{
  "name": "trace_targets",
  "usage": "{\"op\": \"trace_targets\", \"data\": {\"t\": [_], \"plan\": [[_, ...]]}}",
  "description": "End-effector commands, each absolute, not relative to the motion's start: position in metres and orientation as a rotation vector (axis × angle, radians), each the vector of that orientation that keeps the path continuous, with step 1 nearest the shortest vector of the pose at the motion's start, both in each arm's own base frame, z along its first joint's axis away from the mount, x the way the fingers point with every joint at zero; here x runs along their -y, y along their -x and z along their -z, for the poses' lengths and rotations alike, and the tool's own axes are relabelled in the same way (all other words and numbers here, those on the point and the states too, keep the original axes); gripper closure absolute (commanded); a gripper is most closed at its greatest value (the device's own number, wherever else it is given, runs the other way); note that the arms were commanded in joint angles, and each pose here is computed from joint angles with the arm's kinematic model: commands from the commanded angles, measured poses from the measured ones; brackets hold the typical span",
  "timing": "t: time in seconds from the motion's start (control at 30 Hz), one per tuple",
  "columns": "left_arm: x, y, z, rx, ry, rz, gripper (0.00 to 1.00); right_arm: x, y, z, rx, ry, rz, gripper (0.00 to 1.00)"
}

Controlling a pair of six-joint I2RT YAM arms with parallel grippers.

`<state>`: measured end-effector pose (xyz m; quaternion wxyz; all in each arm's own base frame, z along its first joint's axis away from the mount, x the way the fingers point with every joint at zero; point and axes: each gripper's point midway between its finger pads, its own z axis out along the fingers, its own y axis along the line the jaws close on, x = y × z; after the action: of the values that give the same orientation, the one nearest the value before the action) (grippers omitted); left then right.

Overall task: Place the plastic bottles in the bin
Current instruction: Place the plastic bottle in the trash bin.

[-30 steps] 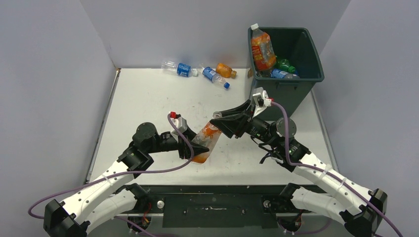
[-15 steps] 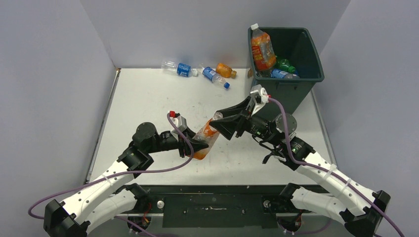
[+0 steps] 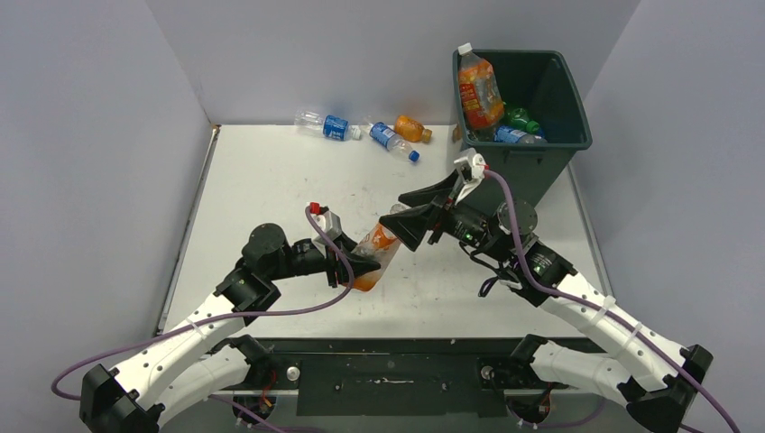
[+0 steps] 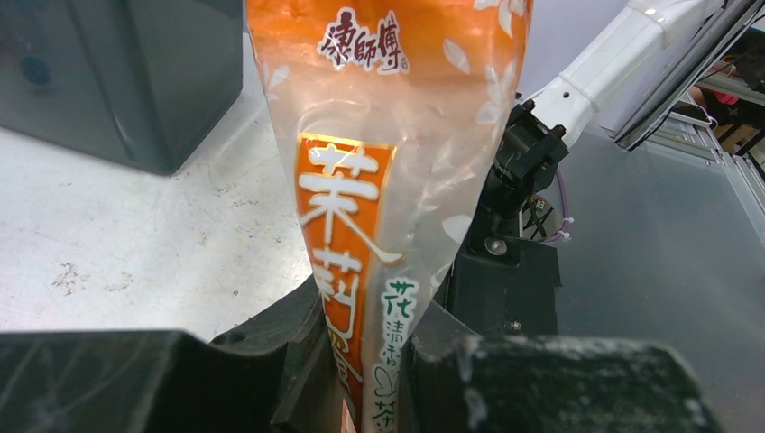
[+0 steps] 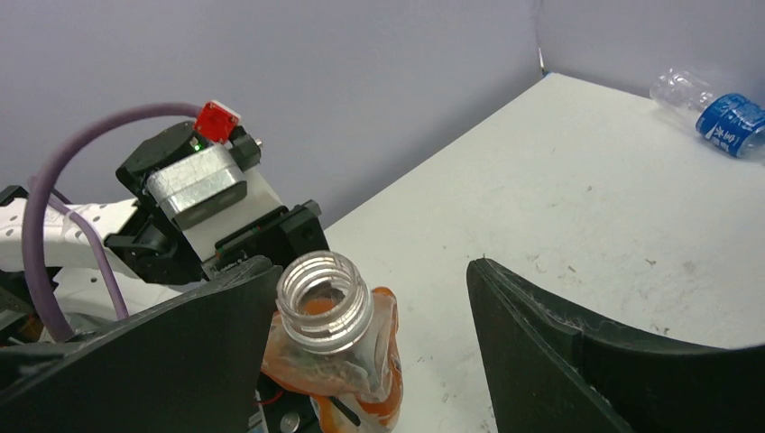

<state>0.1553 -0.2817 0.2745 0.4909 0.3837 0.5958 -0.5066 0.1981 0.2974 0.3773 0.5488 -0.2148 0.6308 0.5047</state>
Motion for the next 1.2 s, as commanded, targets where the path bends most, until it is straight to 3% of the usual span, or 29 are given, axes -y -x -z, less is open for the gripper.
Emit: {"op": "trace_targets", "data": {"t": [0.0, 0.17, 0.37, 0.43, 0.53, 0.6, 0.63, 0.67, 0.8, 1.17], "plan": [[0.282, -0.158, -0.290, -1.384, -0.926, 1.214, 0.95, -0.293, -0.202, -0.419, -1.401, 0.489, -1.162, 0.24], [0.282, -0.159, -0.290, -1.384, -0.923, 1.209, 0.95, -0.300, -0.206, -0.412, -1.445, 0.516, -1.160, 0.43], [0.282, -0.159, -0.290, -1.384, -0.919, 1.205, 0.95, -0.304, -0.205, -0.399, -1.496, 0.542, -1.156, 0.33], [0.282, -0.160, -0.290, -1.384, -0.917, 1.204, 0.95, -0.303, -0.205, -0.398, -1.499, 0.542, -1.154, 0.34], [0.282, -0.160, -0.290, -1.384, -0.919, 1.207, 0.95, -0.301, -0.206, -0.397, -1.505, 0.531, -1.141, 0.55], [0.282, -0.160, -0.290, -1.385, -0.916, 1.207, 0.95, -0.300, -0.206, -0.398, -1.500, 0.524, -1.139, 0.84], [0.282, -0.160, -0.290, -1.388, -0.914, 1.207, 0.92, -0.299, -0.206, -0.398, -1.496, 0.521, -1.138, 0.93], [0.282, -0.161, -0.290, -1.388, -0.911, 1.204, 0.80, -0.298, -0.206, -0.401, -1.486, 0.518, -1.138, 0.94], [0.278, -0.165, -0.295, -1.378, -0.871, 1.178, 0.00, -0.280, -0.208, -0.431, -1.427, 0.479, -1.061, 0.95], [0.237, -0.194, -0.332, -1.253, -0.571, 0.963, 0.04, -0.093, -0.242, -0.590, -1.082, -0.144, -0.320, 0.95]]}}
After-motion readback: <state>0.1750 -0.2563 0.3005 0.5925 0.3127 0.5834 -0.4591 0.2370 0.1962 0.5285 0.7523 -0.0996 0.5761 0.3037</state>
